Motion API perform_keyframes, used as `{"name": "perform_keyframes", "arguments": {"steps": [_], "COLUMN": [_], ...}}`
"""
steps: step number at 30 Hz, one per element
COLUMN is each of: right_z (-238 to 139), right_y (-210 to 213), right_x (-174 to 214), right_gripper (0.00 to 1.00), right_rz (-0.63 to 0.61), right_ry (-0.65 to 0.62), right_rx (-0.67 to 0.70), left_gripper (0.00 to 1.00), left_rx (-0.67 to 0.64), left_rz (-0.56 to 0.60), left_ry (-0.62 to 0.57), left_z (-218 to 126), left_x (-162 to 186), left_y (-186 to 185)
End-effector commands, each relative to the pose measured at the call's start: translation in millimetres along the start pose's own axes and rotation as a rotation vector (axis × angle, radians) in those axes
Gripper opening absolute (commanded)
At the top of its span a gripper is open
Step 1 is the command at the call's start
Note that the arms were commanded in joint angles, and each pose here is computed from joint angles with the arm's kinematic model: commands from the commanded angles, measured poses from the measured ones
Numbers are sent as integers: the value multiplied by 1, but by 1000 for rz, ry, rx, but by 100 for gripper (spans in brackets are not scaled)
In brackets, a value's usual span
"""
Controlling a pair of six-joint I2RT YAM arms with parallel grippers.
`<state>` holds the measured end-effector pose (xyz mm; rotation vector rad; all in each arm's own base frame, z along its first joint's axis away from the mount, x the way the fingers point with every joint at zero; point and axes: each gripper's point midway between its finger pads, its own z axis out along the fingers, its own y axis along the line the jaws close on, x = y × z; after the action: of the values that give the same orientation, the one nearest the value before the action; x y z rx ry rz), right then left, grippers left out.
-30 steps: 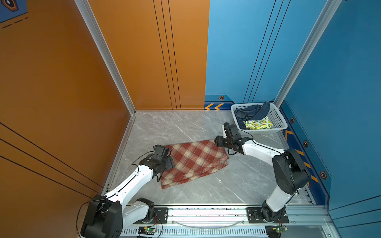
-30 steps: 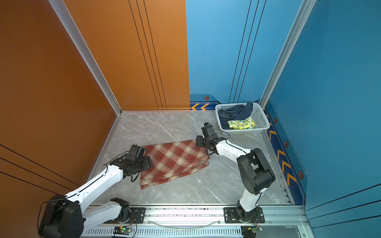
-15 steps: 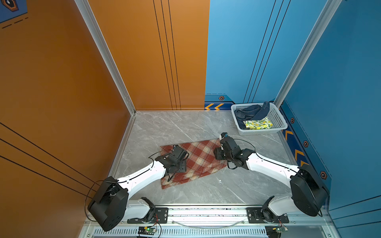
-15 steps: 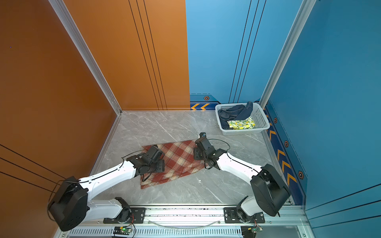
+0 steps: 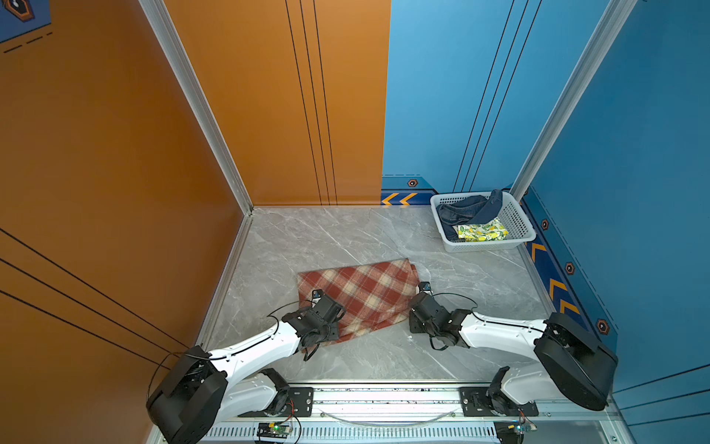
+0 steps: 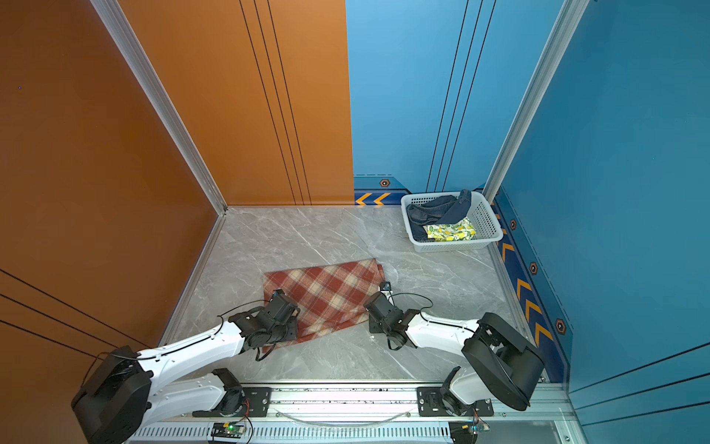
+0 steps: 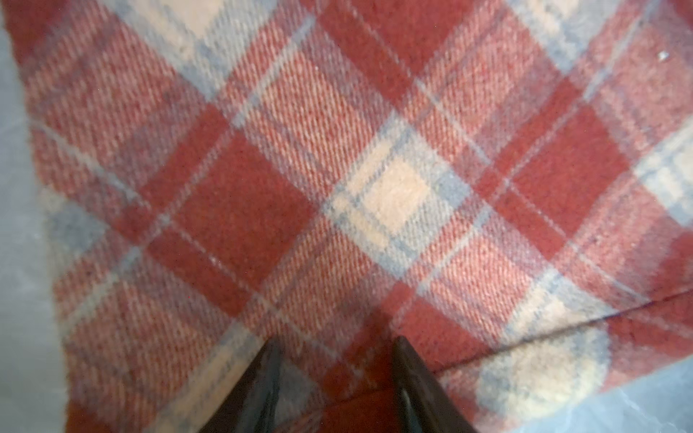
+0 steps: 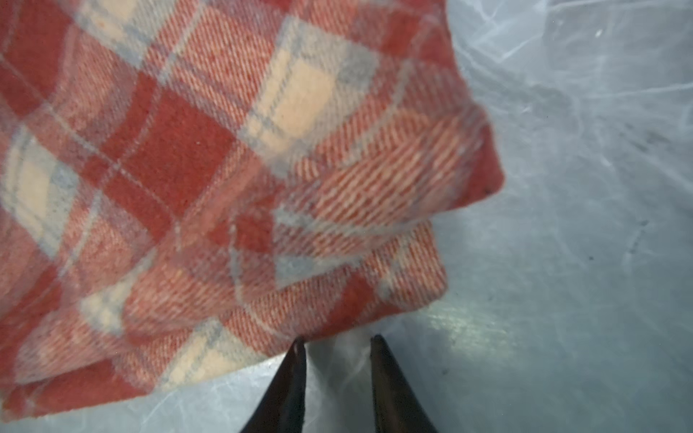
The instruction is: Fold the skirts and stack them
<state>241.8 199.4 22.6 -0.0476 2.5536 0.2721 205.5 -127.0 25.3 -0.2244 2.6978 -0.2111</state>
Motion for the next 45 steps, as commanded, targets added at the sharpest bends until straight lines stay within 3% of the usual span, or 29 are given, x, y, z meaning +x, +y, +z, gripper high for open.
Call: {"name": "perform_keyframes", "arguments": {"steps": [1,4,6,13,24,32,38,45], "right_z": [-8,-27,-37,-53,-45,-33,-30,-20], "right_y": [-8,-3,-2,-24,-46,-47,-52,-43], "right_x": [-6,-26,-35,-60,-50,-30,-29,-36], "right_gripper": [31,35,37,48,48,42,41,41], "right_rz": [21,27,40,241,558,738,787,867], "right_ry": [-43,-106,-134,-132,-57,-32,-51,-51], "right_rx": [29,6,-9,-91,-233,-301,-291,-346], "left_gripper": [49,50,57,69,71,74,71,43], "left_rx": [-20,5,29,141,304,306,311,297], "left_rz": [-27,-4,31,378,853,956,979,984], "left_ry": [49,1,-48,-246,-205,-139,-105,-83], "left_z": [3,-7,-16,-53,-29,9,26,33], "left_x": [13,-2,-14,-55,-40,-29,-24,-25], "left_y": [9,-1,-12,-93,-230,-269,-282,-283]}}
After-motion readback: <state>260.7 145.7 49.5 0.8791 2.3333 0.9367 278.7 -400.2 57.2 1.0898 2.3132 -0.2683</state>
